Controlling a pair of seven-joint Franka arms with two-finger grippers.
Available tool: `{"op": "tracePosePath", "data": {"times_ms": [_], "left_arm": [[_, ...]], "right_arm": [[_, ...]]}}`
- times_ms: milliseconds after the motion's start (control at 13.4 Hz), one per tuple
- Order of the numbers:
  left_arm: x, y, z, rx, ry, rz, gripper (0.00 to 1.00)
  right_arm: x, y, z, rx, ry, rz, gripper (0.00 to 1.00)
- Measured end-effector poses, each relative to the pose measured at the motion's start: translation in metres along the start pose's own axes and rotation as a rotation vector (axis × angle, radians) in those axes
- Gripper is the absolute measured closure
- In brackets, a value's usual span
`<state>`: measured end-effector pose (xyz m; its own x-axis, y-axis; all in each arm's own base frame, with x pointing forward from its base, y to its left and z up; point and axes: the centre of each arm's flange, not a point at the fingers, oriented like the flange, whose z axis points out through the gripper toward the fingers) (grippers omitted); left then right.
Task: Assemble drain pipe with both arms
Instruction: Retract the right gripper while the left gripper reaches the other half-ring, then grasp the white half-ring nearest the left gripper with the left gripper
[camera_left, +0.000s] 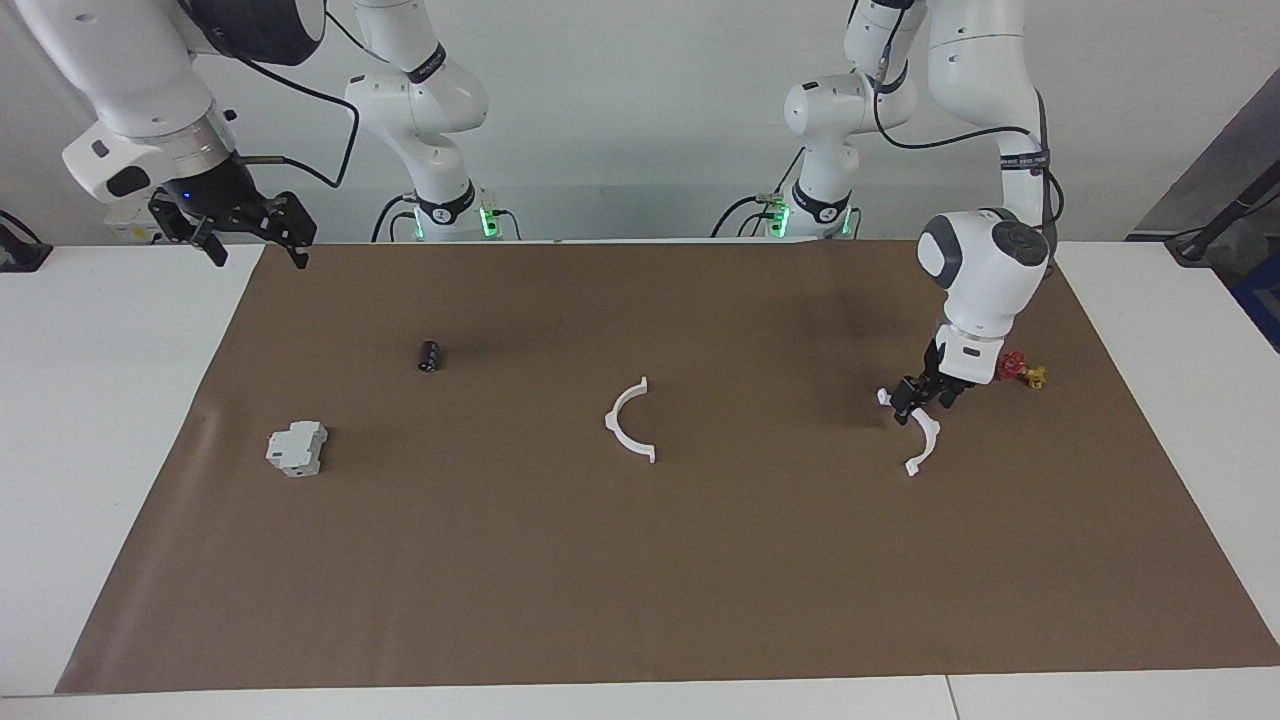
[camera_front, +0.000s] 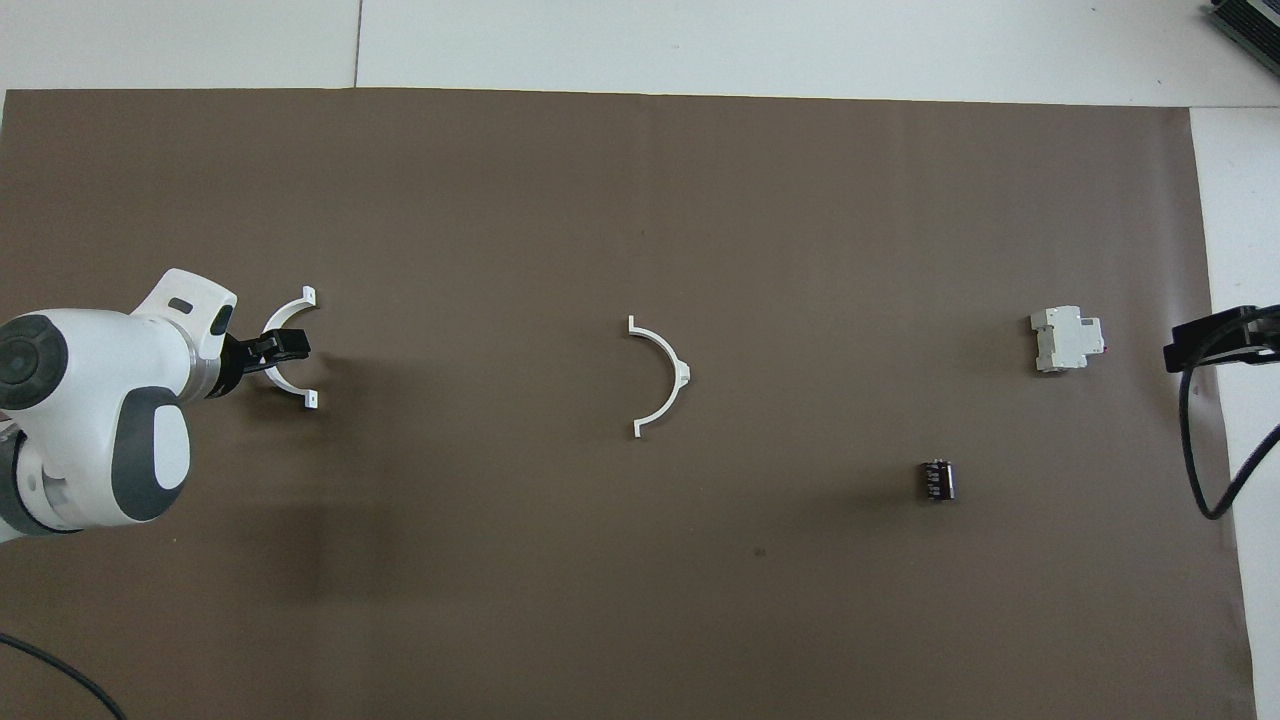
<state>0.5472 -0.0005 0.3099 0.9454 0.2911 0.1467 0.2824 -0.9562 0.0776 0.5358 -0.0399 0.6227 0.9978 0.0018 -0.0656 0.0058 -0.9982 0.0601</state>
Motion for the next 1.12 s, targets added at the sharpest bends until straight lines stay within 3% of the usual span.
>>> {"op": "tracePosePath", "data": {"times_ms": [74, 149, 298, 446, 521, 669, 744, 1116], "left_arm": [[0.000, 0.001, 0.000, -0.001, 0.002, 0.000, 0.03], [-0.001, 0.001, 0.000, -0.001, 0.004, 0.001, 0.12], [-0.001, 0.002, 0.001, -0.002, 0.007, 0.002, 0.40], [-0.002, 0.002, 0.001, -0.003, 0.007, 0.002, 0.47], [-0.002, 0.002, 0.001, -0.003, 0.008, 0.002, 0.55], [-0.001, 0.001, 0.001, -0.002, 0.009, 0.001, 0.85], [-0.001, 0.001, 0.001, -0.003, 0.009, 0.003, 0.93], [-0.001, 0.004, 0.000, -0.004, 0.011, 0.006, 0.93]], "right_arm": [[0.001, -0.011, -0.001, -0.001, 0.001, -0.021, 0.00], [0.001, -0.018, -0.001, -0.002, 0.002, -0.033, 0.00], [0.001, -0.019, -0.001, 0.001, 0.002, -0.034, 0.00], [0.001, -0.014, -0.001, 0.024, 0.003, -0.022, 0.00], [0.001, -0.011, -0.001, 0.029, 0.003, -0.016, 0.00], [0.000, -0.006, -0.001, 0.032, 0.003, -0.007, 0.00], [0.000, -0.005, 0.000, 0.032, 0.003, -0.005, 0.00], [0.000, -0.005, -0.001, 0.035, 0.004, -0.005, 0.00]]}}
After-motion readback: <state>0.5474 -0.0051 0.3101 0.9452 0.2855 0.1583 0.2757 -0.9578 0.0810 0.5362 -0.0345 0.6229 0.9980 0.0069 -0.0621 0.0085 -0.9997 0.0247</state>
